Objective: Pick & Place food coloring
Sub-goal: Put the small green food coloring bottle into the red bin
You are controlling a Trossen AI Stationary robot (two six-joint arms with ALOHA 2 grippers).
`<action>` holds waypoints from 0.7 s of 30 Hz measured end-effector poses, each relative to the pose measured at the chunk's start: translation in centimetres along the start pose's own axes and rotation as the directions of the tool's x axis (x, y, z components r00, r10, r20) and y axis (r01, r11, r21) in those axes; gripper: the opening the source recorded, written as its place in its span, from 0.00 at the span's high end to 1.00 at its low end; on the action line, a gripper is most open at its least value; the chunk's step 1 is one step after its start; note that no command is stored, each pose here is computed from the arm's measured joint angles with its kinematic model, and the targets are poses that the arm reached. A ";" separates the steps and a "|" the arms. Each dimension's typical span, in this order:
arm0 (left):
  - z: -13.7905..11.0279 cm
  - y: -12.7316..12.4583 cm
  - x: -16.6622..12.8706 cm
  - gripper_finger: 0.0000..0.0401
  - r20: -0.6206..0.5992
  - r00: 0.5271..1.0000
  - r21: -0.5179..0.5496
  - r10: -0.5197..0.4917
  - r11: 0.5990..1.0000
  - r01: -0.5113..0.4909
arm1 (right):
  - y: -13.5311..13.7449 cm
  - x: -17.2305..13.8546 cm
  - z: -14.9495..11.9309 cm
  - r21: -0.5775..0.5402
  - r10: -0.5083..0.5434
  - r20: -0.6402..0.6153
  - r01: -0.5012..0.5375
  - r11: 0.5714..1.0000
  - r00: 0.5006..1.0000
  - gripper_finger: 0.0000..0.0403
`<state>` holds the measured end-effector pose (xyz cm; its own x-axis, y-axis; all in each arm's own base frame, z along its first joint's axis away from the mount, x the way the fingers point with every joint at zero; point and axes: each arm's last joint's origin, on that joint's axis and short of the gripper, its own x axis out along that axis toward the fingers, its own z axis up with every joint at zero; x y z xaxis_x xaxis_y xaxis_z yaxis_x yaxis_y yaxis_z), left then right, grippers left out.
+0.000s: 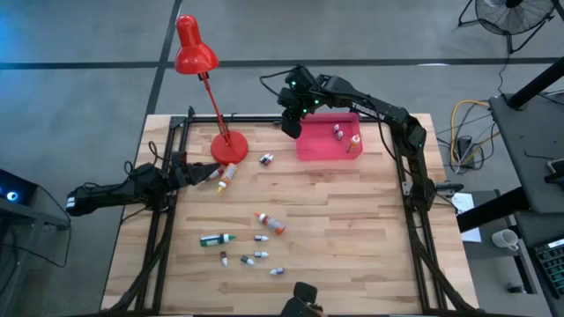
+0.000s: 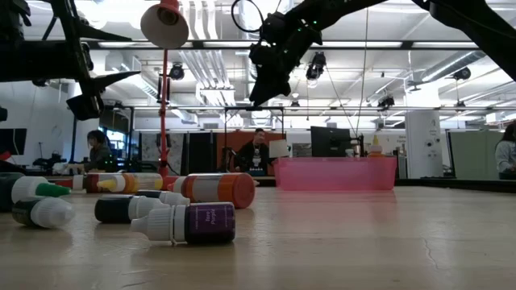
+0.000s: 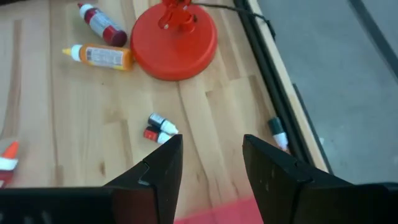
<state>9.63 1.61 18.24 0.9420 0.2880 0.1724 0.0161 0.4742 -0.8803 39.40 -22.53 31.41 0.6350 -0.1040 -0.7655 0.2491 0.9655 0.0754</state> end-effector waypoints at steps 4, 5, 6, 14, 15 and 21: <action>0.0 0.0 0.0 0.45 0.000 1.000 0.000 0.000 1.000 0.000 | 0.0 0.0 0.6 0.021 -0.009 0.061 0.008 1.000 0.998 0.60; 0.0 0.0 0.0 0.45 0.000 1.000 0.000 0.000 1.000 0.000 | 0.0 0.0 0.8 0.037 -0.012 0.081 0.009 0.999 0.997 0.60; 0.0 0.0 0.0 0.45 0.000 1.000 0.000 0.000 1.000 0.000 | 0.1 0.0 1.0 0.050 -0.013 0.102 0.008 0.999 0.995 0.60; 0.0 0.0 0.0 0.45 0.000 1.000 0.000 0.000 1.000 0.000 | 0.3 0.3 2.0 0.058 -0.027 0.202 0.016 0.998 0.979 0.60; 0.0 0.0 0.0 0.45 0.000 1.000 0.000 0.000 1.000 0.000 | 0.3 0.5 1.9 0.044 -0.044 0.196 0.036 0.998 0.980 0.60; 0.0 0.0 0.0 0.45 0.000 1.000 0.000 0.000 1.000 0.000 | 0.0 0.7 1.9 0.008 -0.173 0.187 0.174 0.985 0.967 0.60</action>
<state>9.63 1.61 18.25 0.9420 0.2880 0.1725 0.0162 0.4742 -0.8803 41.23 -23.07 32.15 0.7076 -0.3117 -0.6341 0.3617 0.9307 -0.0539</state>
